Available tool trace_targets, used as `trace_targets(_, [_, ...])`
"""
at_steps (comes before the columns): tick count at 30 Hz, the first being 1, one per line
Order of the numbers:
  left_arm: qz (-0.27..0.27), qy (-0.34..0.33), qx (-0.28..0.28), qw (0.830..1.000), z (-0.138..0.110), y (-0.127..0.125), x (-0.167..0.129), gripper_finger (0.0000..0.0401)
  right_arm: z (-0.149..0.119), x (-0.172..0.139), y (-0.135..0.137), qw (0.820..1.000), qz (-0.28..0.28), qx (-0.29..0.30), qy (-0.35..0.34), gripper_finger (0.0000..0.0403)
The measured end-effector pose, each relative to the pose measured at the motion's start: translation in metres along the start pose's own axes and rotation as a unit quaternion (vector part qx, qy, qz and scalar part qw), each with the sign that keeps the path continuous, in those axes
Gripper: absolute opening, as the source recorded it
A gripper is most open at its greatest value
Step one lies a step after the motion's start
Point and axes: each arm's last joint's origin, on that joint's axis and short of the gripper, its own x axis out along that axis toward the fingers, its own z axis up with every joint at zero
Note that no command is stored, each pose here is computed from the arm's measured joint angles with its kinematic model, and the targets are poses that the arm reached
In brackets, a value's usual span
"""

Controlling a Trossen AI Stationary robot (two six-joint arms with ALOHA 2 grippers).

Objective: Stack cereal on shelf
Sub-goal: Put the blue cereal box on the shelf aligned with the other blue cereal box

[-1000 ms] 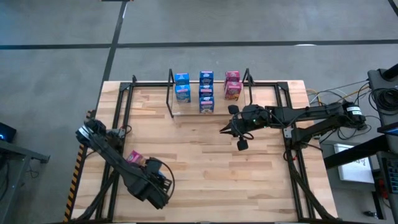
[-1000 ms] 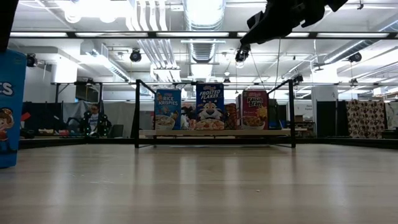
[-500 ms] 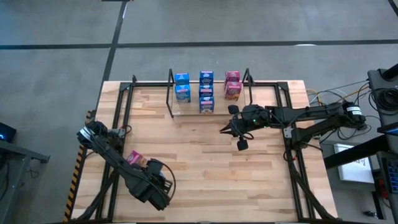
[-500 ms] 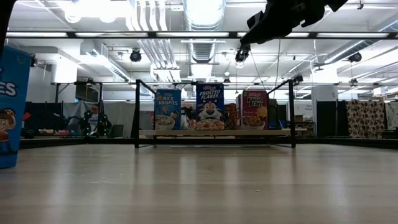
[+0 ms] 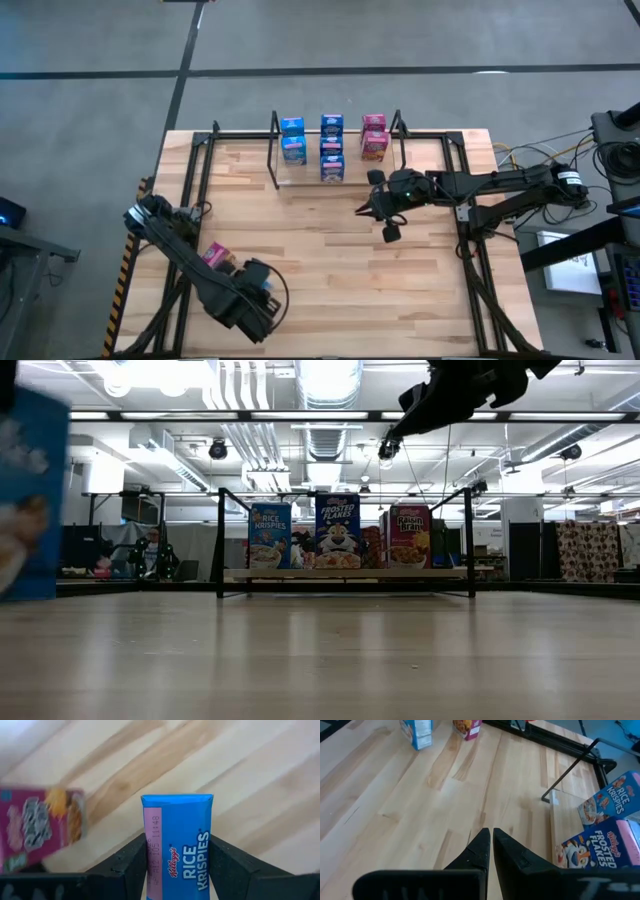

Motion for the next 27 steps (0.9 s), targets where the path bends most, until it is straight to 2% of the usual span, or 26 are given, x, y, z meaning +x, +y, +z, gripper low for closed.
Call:
trace_targets(6, [-0.055, -0.086, 0.088, 0.991, 0.014, -0.009, -0.025, 0.0168, -0.004, 0.0, 0.002, 1.0, 0.009, 0.008, 0.023, 0.0013])
trace_targets(12, [-0.065, -0.146, 0.228, 0.96, 0.05, -0.017, -0.047, 0.0168, -0.008, -0.001, 0.004, 0.999, 0.021, 0.015, 0.042, 0.0013])
trace_targets(20, [-0.004, -0.176, 0.409, 0.895, 0.12, -0.011, -0.051, 0.0167, -0.014, -0.001, 0.012, 0.997, 0.048, 0.017, 0.057, 0.0013])
trace_targets(24, [0.038, -0.167, 0.47, 0.866, 0.161, 0.0, -0.043, 0.0167, -0.017, -0.005, 0.018, 0.996, 0.056, 0.021, 0.059, 0.0013])
trace_targets(27, [0.068, -0.151, 0.499, 0.851, 0.191, 0.012, -0.035, 0.0167, -0.018, -0.012, 0.022, 0.997, 0.058, 0.017, 0.051, 0.0013])
